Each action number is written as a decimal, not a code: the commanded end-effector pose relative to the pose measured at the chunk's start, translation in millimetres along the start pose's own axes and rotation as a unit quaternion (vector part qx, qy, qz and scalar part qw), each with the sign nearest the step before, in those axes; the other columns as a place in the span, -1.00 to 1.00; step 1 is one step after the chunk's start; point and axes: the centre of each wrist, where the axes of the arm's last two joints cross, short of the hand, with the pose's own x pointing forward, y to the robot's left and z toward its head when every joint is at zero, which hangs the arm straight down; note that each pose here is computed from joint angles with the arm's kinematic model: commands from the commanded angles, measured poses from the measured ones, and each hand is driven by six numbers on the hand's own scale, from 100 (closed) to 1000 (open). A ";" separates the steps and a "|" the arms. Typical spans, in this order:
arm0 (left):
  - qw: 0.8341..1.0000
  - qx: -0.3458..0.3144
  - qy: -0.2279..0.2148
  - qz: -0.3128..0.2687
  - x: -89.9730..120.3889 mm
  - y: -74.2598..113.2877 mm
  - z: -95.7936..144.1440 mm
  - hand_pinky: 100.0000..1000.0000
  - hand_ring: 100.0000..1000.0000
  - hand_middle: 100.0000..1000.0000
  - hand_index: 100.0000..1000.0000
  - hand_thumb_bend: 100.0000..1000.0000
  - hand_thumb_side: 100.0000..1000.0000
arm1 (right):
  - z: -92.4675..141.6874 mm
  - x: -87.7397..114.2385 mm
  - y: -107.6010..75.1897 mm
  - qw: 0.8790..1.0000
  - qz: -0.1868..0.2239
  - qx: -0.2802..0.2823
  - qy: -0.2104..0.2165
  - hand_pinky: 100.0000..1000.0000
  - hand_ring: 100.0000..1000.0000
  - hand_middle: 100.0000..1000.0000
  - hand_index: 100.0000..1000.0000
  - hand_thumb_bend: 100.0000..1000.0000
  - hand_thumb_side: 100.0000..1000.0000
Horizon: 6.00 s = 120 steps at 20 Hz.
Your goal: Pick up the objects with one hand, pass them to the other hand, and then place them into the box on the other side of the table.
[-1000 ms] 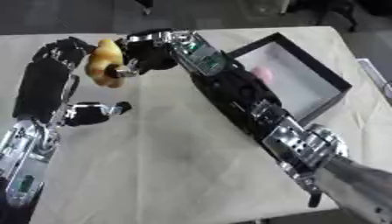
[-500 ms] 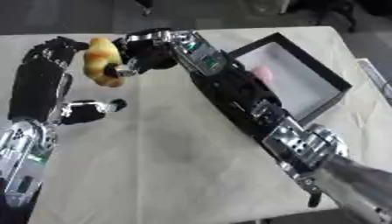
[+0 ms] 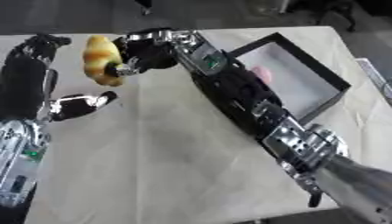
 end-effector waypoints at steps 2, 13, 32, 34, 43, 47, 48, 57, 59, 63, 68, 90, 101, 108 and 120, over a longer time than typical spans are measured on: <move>1.000 0.001 0.003 0.006 -0.9 3.5 -3.7 0.59 0.48 0.28 0.51 0.80 -0.36 | 9.3 14.2 -9.1 1.000 0.015 -0.011 -0.007 1.00 0.39 -0.03 0.23 -1.00 -0.78; 0.999 -0.028 0.012 0.015 -11.1 -4.7 2.7 0.58 0.47 0.27 0.50 0.78 -0.33 | 27.4 20.3 -19.2 0.999 0.003 -0.030 -0.015 1.00 0.40 -0.01 0.25 -1.00 -0.77; 0.999 -0.040 0.017 -0.001 -25.1 -8.8 8.9 0.58 0.47 0.27 0.50 0.81 -0.32 | 127.1 29.1 -41.4 0.988 -0.029 -0.152 -0.013 1.00 0.41 0.01 0.27 -1.00 -0.73; 0.999 -0.040 0.017 -0.001 -25.7 -8.7 9.1 0.58 0.47 0.27 0.50 0.81 -0.33 | 139.0 28.3 -42.2 0.986 -0.031 -0.166 -0.010 1.00 0.41 0.01 0.26 -1.00 -0.72; 0.999 -0.037 0.018 -0.004 -28.2 -7.8 9.8 0.58 0.47 0.27 0.50 0.81 -0.33 | 193.7 23.5 -39.4 0.974 -0.016 -0.227 0.002 1.00 0.41 0.00 0.25 -1.00 -0.74; 0.999 -0.035 0.018 -0.005 -29.0 -7.3 10.1 0.58 0.47 0.27 0.50 0.80 -0.33 | 212.2 19.1 -35.3 0.969 -0.006 -0.247 0.010 1.00 0.40 0.00 0.25 -1.00 -0.75; 0.999 -0.035 0.019 -0.006 -29.4 -7.1 10.1 0.58 0.47 0.27 0.50 0.80 -0.33 | 217.1 17.6 -34.1 0.968 -0.005 -0.252 0.013 1.00 0.40 0.00 0.24 -1.00 -0.75; 0.999 -0.030 0.021 -0.009 -31.9 -5.5 10.5 0.58 0.47 0.27 0.50 0.81 -0.33 | 252.0 3.4 -21.4 0.957 0.013 -0.288 0.039 1.00 0.39 -0.01 0.23 -1.00 -0.77; 0.999 -0.029 0.022 -0.010 -32.4 -5.3 10.6 0.58 0.47 0.27 0.50 0.81 -0.33 | 258.7 0.5 -17.7 0.955 0.021 -0.294 0.044 0.99 0.39 -0.02 0.23 -1.00 -0.78; 0.999 -0.028 0.022 -0.010 -32.6 -5.0 10.8 0.58 0.47 0.27 0.50 0.81 -0.33 | 268.5 -5.9 -11.6 0.951 0.036 -0.301 0.056 0.98 0.38 -0.02 0.23 -1.00 -0.78; 0.999 -0.027 0.022 -0.011 -33.2 -4.8 10.8 0.58 0.47 0.27 0.50 0.81 -0.33 | 275.0 -9.3 -6.2 0.951 0.063 -0.294 0.065 0.98 0.42 0.15 0.43 -1.00 -0.78; 0.999 -0.026 0.026 -0.013 -34.9 -4.2 10.9 0.58 0.47 0.28 0.51 0.82 -0.34 | 301.8 -19.2 -1.2 0.927 0.254 -0.267 0.072 1.00 1.00 1.00 1.00 -1.00 -0.78; 0.999 -0.026 0.026 -0.015 -35.1 -4.6 11.1 0.58 0.47 0.28 0.51 0.81 -0.35 | 302.6 -15.2 -2.3 0.921 0.263 -0.271 0.100 1.00 1.00 1.00 1.00 -1.00 -0.52; 0.999 -0.027 0.027 -0.014 -35.0 -5.3 11.9 0.58 0.47 0.28 0.51 0.82 -0.35 | 301.2 -9.9 -3.1 0.918 0.320 -0.213 0.100 1.00 1.00 1.00 1.00 -1.00 -0.83; 0.999 -0.028 0.029 -0.016 -35.7 -6.1 12.9 0.58 0.47 0.28 0.51 0.82 -0.34 | 317.5 -11.9 -3.0 0.916 0.356 -0.158 0.091 1.00 1.00 1.00 1.00 -1.00 -0.62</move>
